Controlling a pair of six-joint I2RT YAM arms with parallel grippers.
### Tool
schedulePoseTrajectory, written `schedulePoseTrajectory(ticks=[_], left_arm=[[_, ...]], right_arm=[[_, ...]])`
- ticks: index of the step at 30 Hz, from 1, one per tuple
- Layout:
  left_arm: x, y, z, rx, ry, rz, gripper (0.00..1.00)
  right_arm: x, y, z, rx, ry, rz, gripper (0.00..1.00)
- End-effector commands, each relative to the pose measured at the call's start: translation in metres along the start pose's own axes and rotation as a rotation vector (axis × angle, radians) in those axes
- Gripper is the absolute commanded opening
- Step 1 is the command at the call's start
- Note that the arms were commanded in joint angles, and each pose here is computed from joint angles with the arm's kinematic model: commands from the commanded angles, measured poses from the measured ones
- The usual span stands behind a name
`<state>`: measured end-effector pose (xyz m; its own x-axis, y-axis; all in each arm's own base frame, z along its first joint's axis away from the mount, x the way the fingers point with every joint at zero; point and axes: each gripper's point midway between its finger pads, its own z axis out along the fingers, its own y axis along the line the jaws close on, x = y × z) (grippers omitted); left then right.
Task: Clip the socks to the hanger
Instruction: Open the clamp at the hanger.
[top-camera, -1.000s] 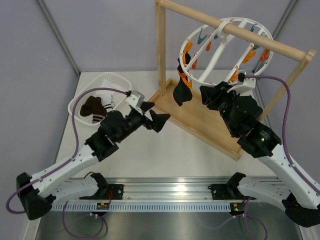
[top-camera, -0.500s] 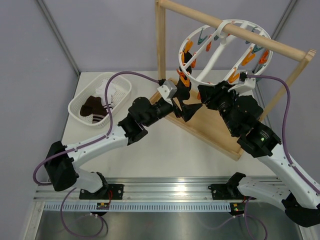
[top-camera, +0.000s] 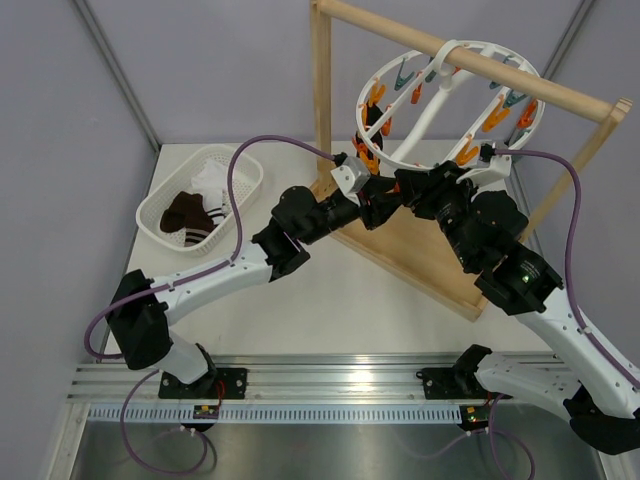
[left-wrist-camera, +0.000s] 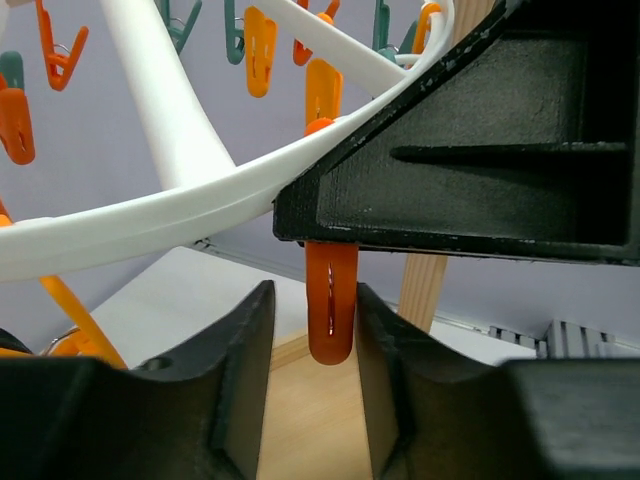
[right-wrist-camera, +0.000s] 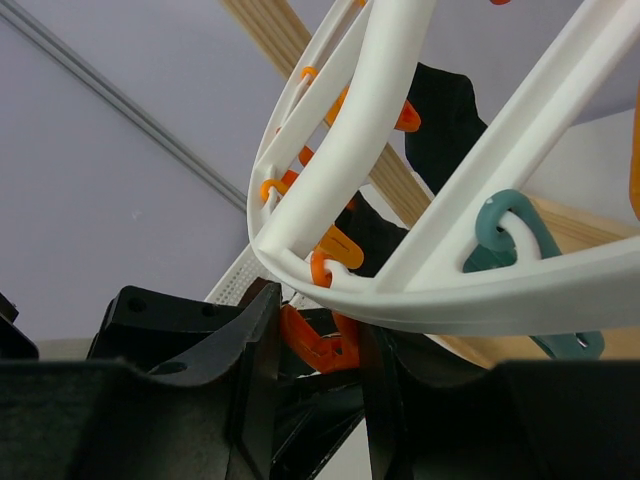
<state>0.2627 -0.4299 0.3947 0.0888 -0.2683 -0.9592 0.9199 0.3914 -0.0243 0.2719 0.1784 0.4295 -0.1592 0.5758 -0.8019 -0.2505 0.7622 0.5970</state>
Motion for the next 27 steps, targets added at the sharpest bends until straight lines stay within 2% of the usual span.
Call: schedulePoseTrajectory(ticks=[1,5,8,12,17,23,27], left_arm=[[-0.042,-0.01,0.006,0.045,-0.118,0.031,0.32],[-0.043,-0.013,0.004,0.056,-0.112,0.017,0.11],[-0.044,-0.014,0.001,0.058,-0.102,0.012,0.07],[-0.042,-0.014,-0.001,0.054,-0.063,0.011,0.06],[-0.042,-0.012,-0.006,0.035,-0.023,0.029,0.05],[-0.043,-0.012,-0.008,0.038,0.015,0.05,0.04],[-0.041,-0.01,-0.008,0.027,0.057,0.054,0.04]], right_arm=[[-0.014,0.009,-0.008,-0.038,-0.023,0.018,0.24],[-0.011,-0.001,-0.01,-0.005,-0.028,0.002,0.26],[-0.01,-0.004,-0.012,0.0,-0.019,-0.018,0.32],[-0.014,-0.008,-0.018,0.017,-0.014,-0.066,0.46],[-0.02,-0.007,-0.024,0.03,0.026,-0.127,0.58],[-0.029,0.001,-0.023,0.023,0.025,-0.133,0.59],[-0.024,0.008,-0.017,0.017,0.074,-0.148,0.59]])
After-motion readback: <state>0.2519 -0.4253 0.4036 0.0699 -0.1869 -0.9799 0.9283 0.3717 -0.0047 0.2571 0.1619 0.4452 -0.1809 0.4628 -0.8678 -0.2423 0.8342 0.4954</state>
